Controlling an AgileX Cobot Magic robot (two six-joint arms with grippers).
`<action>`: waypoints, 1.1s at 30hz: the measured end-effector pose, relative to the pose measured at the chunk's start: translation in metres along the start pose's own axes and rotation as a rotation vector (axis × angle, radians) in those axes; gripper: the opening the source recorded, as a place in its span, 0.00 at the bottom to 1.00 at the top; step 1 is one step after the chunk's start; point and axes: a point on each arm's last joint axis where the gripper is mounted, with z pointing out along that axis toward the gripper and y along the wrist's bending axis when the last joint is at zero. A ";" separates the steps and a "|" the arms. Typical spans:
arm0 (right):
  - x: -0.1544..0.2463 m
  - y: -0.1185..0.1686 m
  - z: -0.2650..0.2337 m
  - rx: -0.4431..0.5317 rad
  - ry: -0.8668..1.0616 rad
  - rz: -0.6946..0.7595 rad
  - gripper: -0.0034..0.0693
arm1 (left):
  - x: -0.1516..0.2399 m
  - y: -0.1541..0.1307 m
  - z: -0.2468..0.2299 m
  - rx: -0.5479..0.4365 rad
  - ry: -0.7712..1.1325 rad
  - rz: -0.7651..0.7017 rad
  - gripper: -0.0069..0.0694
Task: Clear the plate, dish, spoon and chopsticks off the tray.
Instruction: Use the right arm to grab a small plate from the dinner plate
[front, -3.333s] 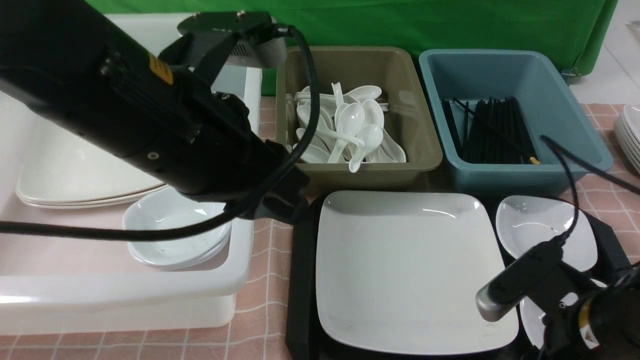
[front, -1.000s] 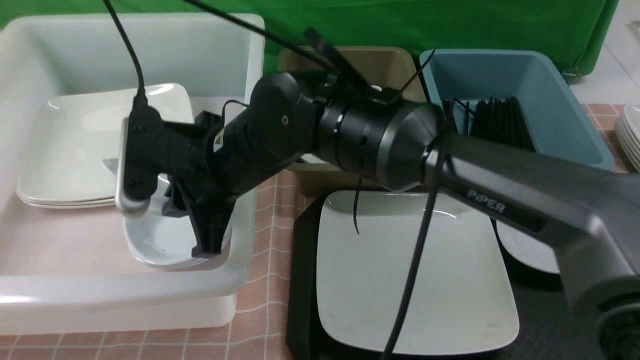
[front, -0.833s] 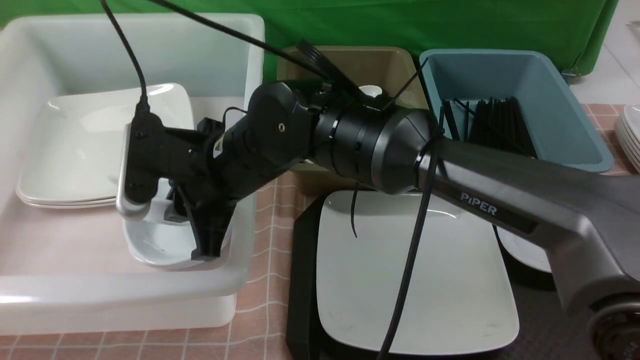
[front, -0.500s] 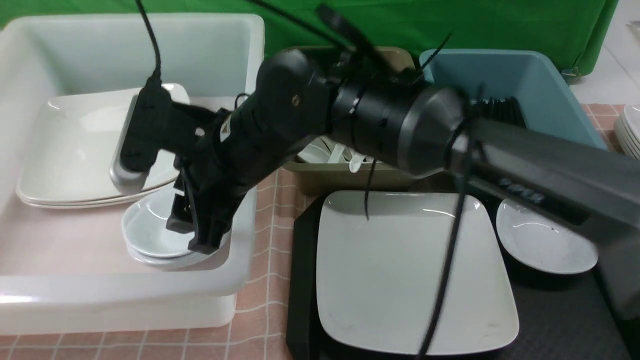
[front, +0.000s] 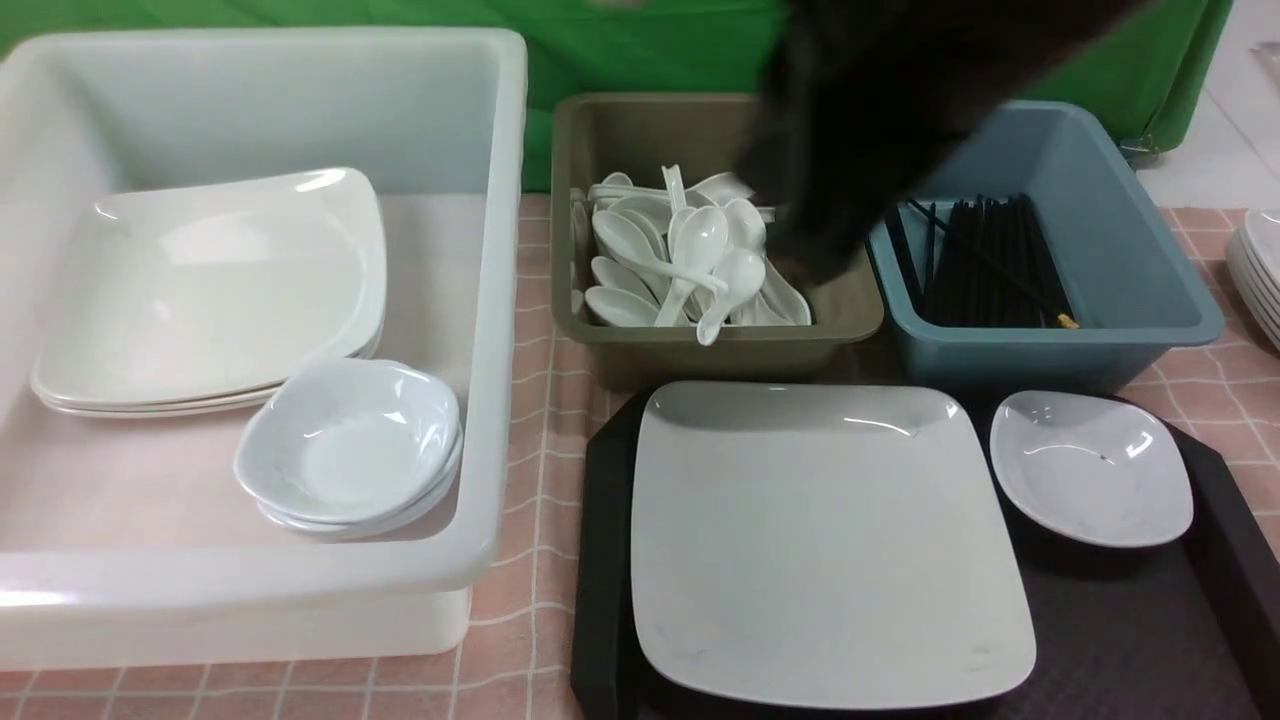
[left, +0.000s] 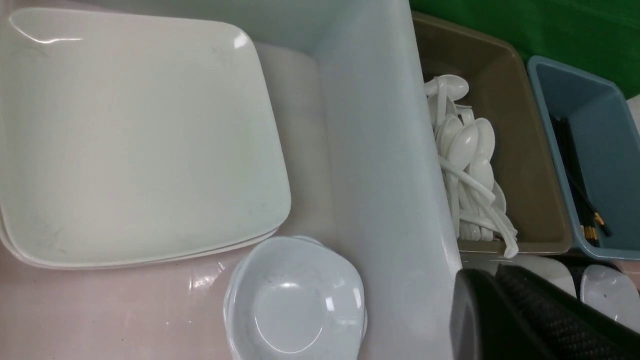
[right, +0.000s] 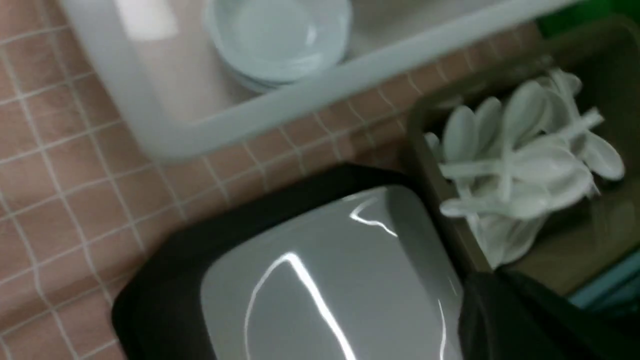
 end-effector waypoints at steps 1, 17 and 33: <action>0.011 -0.005 -0.007 0.020 0.011 0.027 0.09 | 0.001 -0.006 0.003 0.014 0.013 0.020 0.11; 0.225 -0.054 0.145 0.097 0.380 0.431 0.67 | 0.024 -0.074 0.033 0.121 0.148 0.300 0.11; 0.254 -0.053 0.222 -0.003 0.526 0.112 0.63 | 0.023 -0.073 0.034 0.107 0.148 0.298 0.11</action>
